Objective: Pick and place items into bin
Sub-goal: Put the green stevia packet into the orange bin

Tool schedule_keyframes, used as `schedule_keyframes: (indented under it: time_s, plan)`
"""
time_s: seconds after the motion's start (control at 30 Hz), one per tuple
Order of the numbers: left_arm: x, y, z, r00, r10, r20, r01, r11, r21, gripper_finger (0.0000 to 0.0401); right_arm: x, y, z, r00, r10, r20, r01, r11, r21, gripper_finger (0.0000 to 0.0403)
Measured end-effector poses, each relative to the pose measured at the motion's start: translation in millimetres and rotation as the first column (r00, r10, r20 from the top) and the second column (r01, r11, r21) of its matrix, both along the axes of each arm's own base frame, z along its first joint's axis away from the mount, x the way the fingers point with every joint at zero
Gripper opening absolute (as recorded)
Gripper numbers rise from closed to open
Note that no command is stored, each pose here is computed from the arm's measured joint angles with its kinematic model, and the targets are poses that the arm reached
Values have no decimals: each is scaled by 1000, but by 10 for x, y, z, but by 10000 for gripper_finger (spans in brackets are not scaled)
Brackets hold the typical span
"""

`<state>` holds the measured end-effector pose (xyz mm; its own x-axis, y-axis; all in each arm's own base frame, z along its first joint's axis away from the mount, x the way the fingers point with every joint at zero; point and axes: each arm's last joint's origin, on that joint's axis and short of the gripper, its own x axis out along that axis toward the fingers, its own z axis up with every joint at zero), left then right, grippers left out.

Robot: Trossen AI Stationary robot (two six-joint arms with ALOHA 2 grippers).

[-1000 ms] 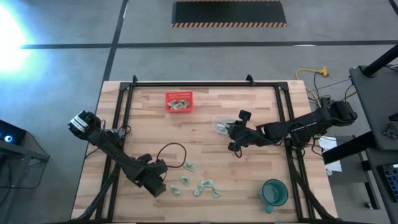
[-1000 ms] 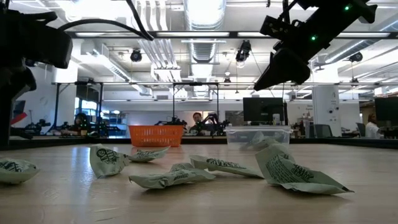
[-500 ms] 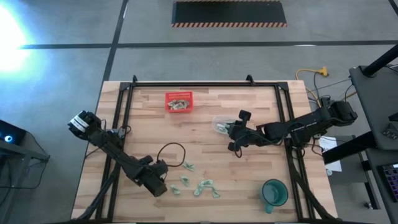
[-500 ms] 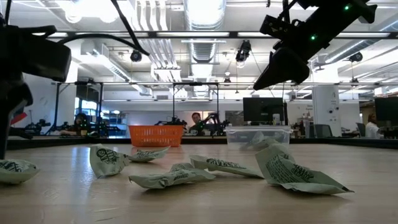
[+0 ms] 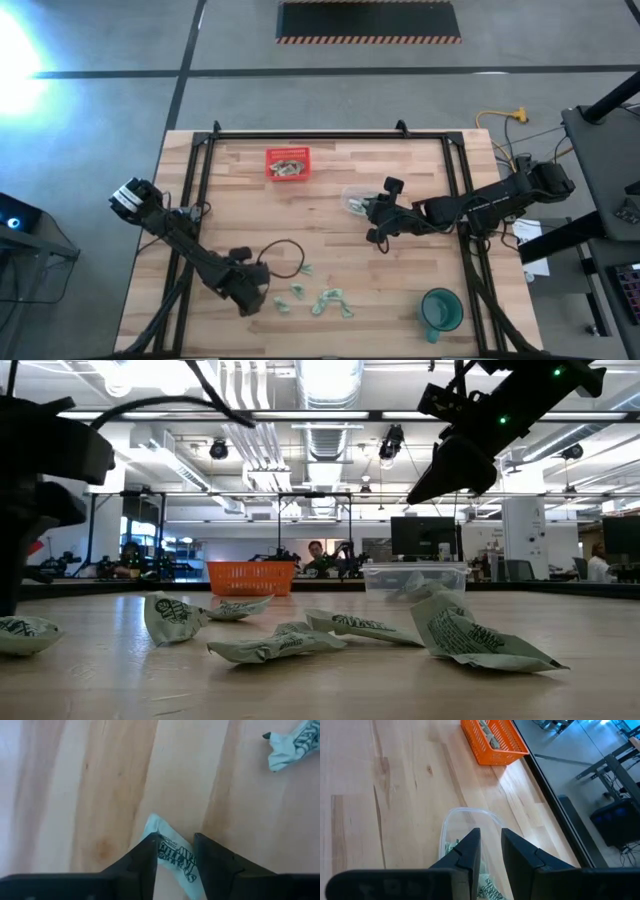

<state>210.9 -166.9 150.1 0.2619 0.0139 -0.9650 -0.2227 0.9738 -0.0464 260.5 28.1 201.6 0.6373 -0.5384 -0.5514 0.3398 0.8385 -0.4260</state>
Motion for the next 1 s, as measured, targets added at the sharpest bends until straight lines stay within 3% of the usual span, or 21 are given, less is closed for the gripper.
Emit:
schedule_keyframes:
  time_s: [0.23,0.73,0.9,1.0]
  plan:
    - [8,43,-1,984,-176,9,174,977,127,72,2,0,2,1000,0,3,0,1000,1,68]
    - [0,85,-7,986,-164,-9,163,974,160,3,2,1,2,1000,-10,14,10,1000,13,68]
    - [23,118,31,983,-182,9,174,953,247,1,4,1,4,1000,-10,17,10,1000,14,68]
    - [65,191,121,980,-196,44,169,921,350,0,5,1,6,1000,-10,18,10,1000,14,68]
